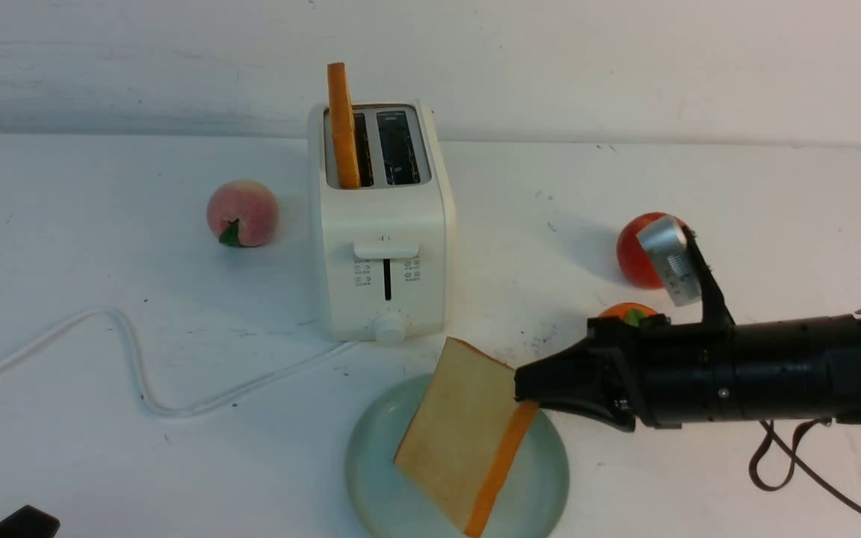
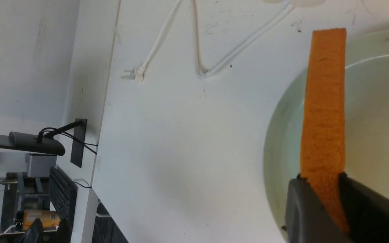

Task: Take toasted bread from bread machine on white table place on plate.
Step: 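Place the held slice of bread on top of the slice on the plate with the right gripper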

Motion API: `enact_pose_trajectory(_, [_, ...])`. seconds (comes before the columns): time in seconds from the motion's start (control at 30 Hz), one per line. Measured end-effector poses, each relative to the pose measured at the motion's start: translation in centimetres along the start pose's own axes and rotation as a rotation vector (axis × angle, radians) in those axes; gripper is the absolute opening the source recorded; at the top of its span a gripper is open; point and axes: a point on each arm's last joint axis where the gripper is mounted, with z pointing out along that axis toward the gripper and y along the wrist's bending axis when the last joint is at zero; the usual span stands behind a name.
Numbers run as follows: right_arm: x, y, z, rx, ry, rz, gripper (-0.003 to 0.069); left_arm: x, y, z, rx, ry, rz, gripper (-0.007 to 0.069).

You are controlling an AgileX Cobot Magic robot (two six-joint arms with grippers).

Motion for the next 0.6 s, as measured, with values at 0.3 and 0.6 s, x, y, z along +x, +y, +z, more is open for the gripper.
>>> enact_pose_trajectory(0.3, [0.1,-0.3,0.3,-0.006,0.013,0.011,0.0259,0.0,0.0,0.0,0.000,0.000,0.001,0.0237])
enact_pose_trajectory(0.6, [1.1,-0.6,0.2,0.020,0.125,-0.092,0.0412,0.0,0.0,0.0,-0.001,0.001,0.001,0.0237])
